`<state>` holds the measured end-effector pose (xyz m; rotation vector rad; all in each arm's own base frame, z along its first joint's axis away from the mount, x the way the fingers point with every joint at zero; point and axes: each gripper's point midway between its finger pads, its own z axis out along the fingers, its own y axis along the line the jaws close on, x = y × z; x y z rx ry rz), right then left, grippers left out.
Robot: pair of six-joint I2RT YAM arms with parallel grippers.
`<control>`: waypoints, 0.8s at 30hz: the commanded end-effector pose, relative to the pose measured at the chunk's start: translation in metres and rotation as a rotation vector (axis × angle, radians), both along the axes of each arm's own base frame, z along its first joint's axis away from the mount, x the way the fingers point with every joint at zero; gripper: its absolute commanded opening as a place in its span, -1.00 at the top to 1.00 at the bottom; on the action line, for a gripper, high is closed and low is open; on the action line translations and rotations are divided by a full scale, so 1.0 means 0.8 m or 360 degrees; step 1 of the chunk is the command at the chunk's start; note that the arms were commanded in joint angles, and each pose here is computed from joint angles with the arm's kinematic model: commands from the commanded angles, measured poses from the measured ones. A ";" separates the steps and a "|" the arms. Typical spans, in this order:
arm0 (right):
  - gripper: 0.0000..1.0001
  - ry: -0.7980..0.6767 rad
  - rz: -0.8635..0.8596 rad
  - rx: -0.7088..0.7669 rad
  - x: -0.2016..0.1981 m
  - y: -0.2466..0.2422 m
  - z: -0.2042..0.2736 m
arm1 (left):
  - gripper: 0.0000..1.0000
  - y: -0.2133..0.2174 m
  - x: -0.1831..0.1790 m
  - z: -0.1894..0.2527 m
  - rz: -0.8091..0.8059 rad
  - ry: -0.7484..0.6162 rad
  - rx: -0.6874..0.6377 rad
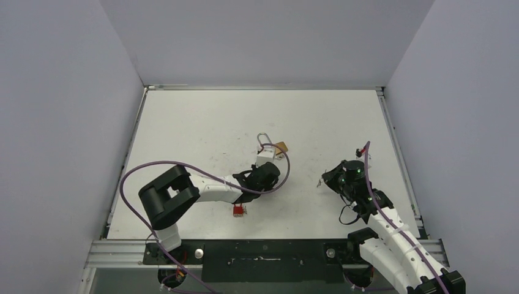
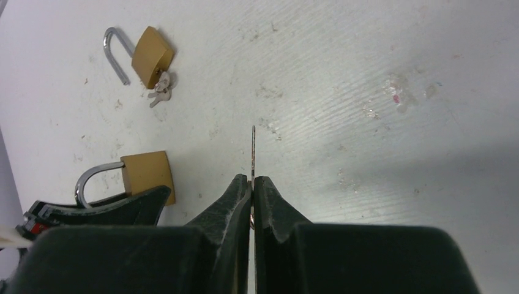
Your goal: Unlock with the key
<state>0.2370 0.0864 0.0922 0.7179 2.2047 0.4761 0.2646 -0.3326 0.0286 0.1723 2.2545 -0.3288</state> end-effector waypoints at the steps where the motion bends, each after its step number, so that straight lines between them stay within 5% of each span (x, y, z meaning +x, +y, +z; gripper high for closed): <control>1: 1.00 -0.0249 0.0239 0.0072 0.016 0.028 0.038 | 1.00 -0.028 0.028 0.088 -0.0129 -0.0124 -0.0276; 6: 1.00 -0.0607 0.0709 0.0220 0.016 0.086 0.096 | 1.00 -0.042 0.014 0.174 -0.0587 -0.0066 -0.0589; 13: 1.00 -0.1004 0.1265 0.0551 -0.025 0.152 0.183 | 1.00 -0.028 -0.036 0.296 -0.1038 0.0075 -0.0761; 24: 1.00 -0.1462 0.1730 0.0775 -0.112 0.193 0.296 | 1.00 0.021 -0.101 0.451 -0.1464 0.0272 -0.1247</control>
